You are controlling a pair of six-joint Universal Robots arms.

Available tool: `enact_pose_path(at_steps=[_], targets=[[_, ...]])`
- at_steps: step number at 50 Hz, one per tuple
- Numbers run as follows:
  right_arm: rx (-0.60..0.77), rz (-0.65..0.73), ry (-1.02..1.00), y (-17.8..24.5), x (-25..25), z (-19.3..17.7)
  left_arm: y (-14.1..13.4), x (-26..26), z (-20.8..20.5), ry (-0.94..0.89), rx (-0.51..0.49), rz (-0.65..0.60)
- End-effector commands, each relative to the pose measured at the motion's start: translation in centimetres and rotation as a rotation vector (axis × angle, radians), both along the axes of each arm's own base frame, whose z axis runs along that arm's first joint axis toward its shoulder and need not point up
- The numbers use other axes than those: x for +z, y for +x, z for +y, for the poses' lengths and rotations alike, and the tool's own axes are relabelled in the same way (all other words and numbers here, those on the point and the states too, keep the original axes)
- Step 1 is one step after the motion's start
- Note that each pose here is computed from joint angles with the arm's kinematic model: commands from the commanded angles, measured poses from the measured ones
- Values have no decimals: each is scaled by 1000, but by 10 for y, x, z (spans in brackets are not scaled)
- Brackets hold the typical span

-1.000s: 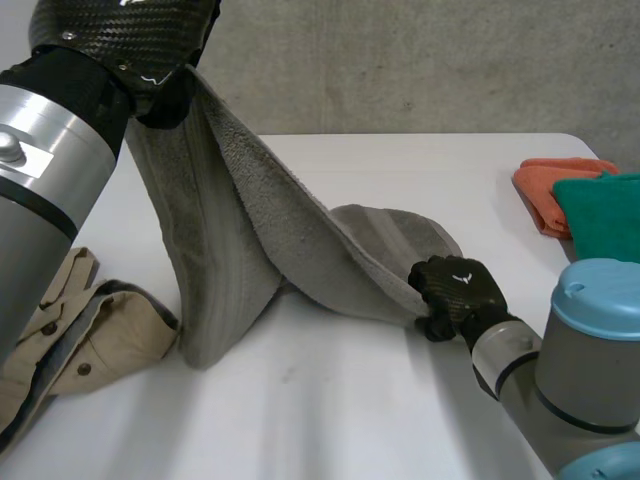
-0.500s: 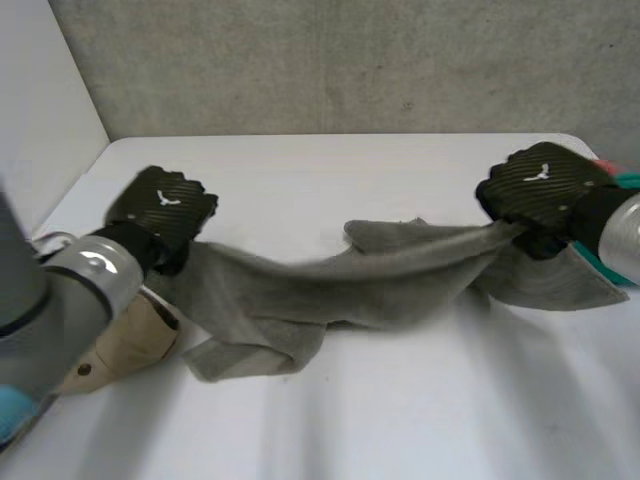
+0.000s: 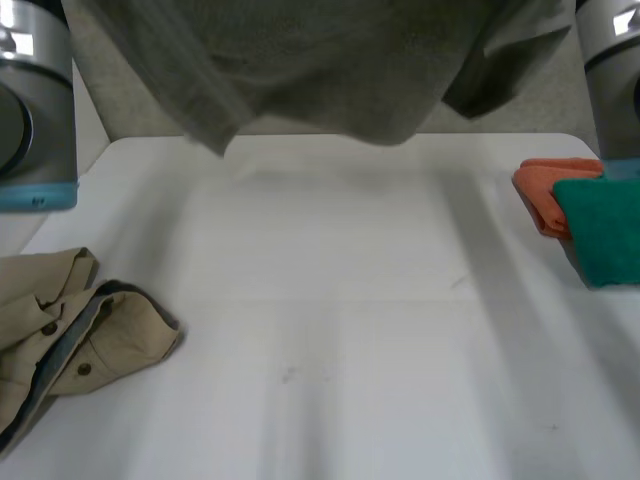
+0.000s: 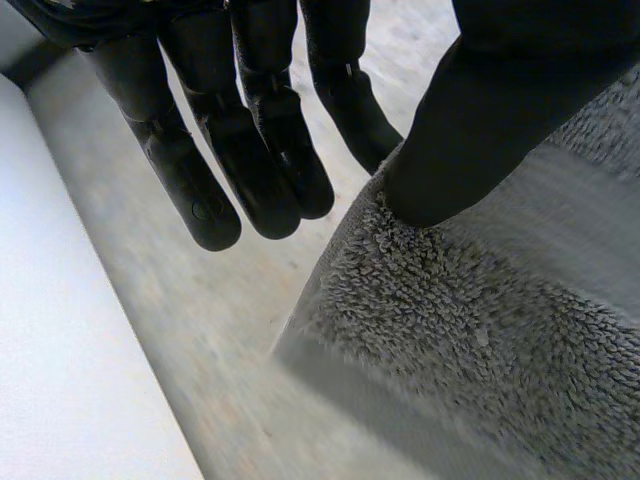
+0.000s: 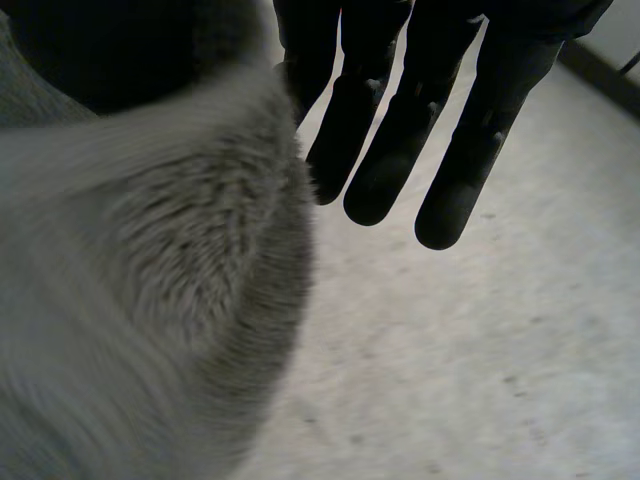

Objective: Fold the laundry.

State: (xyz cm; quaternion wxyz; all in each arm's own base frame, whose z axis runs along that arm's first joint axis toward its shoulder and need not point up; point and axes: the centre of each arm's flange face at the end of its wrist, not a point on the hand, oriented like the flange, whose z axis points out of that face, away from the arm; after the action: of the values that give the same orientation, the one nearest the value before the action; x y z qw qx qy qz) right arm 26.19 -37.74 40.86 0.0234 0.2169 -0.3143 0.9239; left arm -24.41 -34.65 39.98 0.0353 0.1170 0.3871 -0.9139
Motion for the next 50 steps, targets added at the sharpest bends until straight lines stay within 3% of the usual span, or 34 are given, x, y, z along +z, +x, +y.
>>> enact_pose_path(at_steps=[1, 5, 12, 17, 22, 31, 43, 50], targets=[[109, 189, 413, 3, -85, 10, 6, -66, 20, 233, -32, -74], [82, 316, 639, -3, -148, 26, 5, -120, 37, 370, -65, -148], [48, 485, 856, -14, -239, 42, 3, -190, 57, 530, -88, -269], [25, 525, 973, -23, -270, 45, 5, -212, 62, 585, -75, -321], [-28, 431, 1065, -36, -268, 41, 8, -204, 61, 572, -64, -303], [-117, 86, 1245, -75, -266, 29, 17, -182, 58, 529, -47, -253], [-5, -55, 1459, -89, -283, 33, 24, -180, 57, 555, -42, -244], [58, -35, 1459, -81, -277, 39, 22, -183, 63, 597, -65, -261]])
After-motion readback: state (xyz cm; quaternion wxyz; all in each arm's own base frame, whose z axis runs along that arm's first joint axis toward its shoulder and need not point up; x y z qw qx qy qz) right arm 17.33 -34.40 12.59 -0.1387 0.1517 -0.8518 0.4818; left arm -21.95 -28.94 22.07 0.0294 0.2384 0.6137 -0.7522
